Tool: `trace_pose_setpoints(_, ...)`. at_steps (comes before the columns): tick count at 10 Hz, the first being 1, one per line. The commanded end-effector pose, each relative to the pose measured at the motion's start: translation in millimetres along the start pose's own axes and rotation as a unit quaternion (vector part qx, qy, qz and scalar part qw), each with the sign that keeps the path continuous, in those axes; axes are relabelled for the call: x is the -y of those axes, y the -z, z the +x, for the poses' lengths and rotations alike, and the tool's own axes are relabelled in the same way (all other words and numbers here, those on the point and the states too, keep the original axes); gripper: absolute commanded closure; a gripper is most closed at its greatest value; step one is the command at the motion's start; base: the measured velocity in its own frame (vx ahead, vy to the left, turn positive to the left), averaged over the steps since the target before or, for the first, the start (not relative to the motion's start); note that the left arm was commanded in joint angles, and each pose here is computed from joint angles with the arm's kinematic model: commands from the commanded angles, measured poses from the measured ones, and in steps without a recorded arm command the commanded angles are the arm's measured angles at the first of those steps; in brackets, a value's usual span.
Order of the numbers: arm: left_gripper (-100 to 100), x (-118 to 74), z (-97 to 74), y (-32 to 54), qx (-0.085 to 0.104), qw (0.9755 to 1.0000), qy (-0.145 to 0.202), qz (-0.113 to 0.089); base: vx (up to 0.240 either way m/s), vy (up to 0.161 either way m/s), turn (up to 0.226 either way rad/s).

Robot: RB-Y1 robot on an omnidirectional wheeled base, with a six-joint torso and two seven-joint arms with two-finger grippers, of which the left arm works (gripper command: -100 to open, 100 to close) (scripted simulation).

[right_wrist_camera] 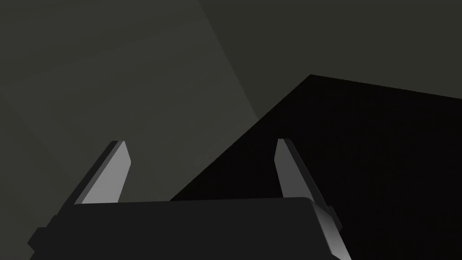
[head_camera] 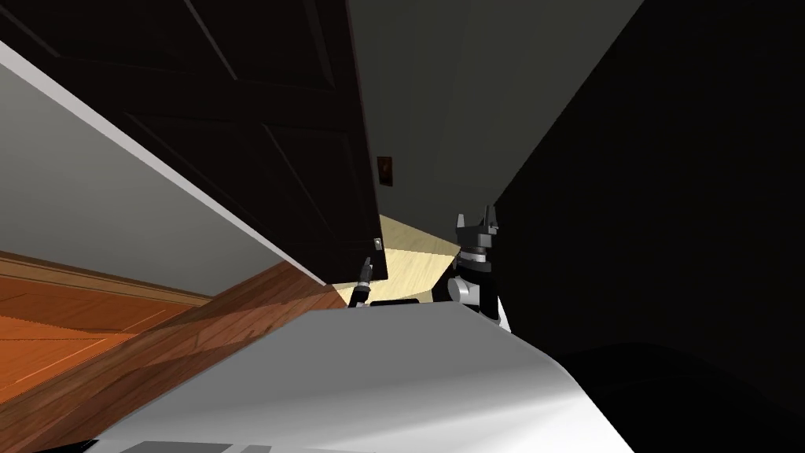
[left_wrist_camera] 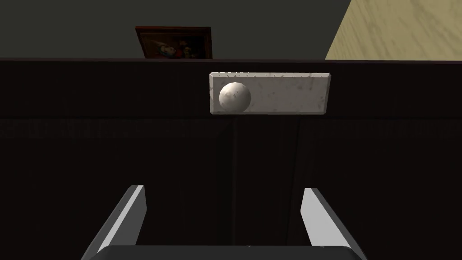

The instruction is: Push the door open

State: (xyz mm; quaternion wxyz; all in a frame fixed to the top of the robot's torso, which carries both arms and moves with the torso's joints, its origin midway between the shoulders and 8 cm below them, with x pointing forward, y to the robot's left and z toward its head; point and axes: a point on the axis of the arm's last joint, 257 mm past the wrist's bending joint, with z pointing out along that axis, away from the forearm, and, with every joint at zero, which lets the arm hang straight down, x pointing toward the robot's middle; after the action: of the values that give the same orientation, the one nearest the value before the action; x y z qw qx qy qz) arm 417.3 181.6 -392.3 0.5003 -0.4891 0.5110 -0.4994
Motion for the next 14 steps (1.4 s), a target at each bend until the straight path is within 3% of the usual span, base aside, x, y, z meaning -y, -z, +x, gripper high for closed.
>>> trace_pose_setpoints(1, -100, -2.6, -11.3, 0.1, 0.0, 0.9999, -0.011, 0.0, 0.163, 0.076, -0.024)
trace_pose_setpoints(5, -100, -2.8, -25.2, -0.9, 0.003, 0.9997, -0.023, 0.002, 0.233, 0.021, -0.022)
trace_pose_setpoints(10, -100, -1.5, -15.2, -3.1, 0.009, 0.9999, -0.008, 0.005, 0.175, -0.053, -0.016)
trace_pose_setpoints(11, 100, -1.5, -15.2, -3.1, 0.009, 0.9999, -0.008, 0.005, -0.018, 0.0, -0.005)
trace_pose_setpoints(14, 100, -1.5, -15.2, -3.1, 0.009, 0.9999, -0.008, 0.005, -0.021, 0.008, -0.01)
